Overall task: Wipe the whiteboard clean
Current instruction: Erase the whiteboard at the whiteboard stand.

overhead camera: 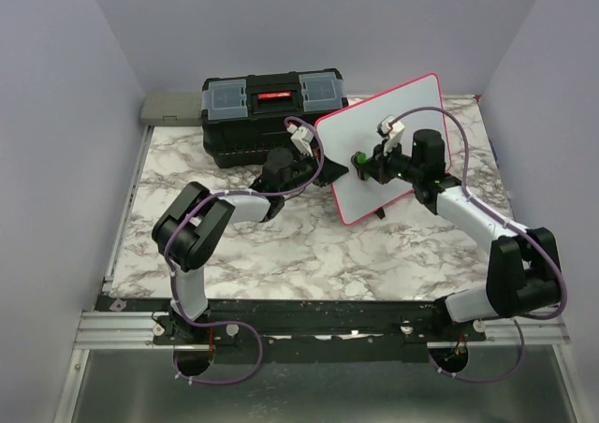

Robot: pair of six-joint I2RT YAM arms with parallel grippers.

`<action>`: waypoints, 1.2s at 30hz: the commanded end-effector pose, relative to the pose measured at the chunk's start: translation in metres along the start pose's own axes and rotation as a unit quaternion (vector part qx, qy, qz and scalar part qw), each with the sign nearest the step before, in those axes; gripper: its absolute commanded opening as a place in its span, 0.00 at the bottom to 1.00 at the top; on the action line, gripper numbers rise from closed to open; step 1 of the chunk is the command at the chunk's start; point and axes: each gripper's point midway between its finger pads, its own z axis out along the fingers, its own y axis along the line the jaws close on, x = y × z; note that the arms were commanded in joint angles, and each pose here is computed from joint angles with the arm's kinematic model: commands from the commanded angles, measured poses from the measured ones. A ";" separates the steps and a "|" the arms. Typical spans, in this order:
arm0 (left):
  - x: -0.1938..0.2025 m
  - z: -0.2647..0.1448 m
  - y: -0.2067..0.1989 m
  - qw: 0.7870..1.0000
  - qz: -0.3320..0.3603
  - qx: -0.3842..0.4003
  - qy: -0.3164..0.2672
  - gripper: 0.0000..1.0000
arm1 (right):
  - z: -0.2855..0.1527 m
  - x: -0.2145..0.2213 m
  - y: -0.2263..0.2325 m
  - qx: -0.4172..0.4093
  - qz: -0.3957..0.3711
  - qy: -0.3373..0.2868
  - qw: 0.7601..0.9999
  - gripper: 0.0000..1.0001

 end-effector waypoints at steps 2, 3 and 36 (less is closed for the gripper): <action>-0.005 0.002 -0.058 0.994 0.037 0.103 0.008 0.00 | 0.011 -0.001 0.013 0.011 0.005 0.001 1.000 0.01; -0.004 0.001 -0.058 0.994 0.037 0.103 0.008 0.00 | 0.012 -0.001 0.004 0.034 0.008 0.003 0.999 0.01; 0.003 0.002 -0.053 0.993 0.049 0.106 0.024 0.00 | -0.010 -0.069 -0.184 0.172 0.121 -0.090 0.973 0.01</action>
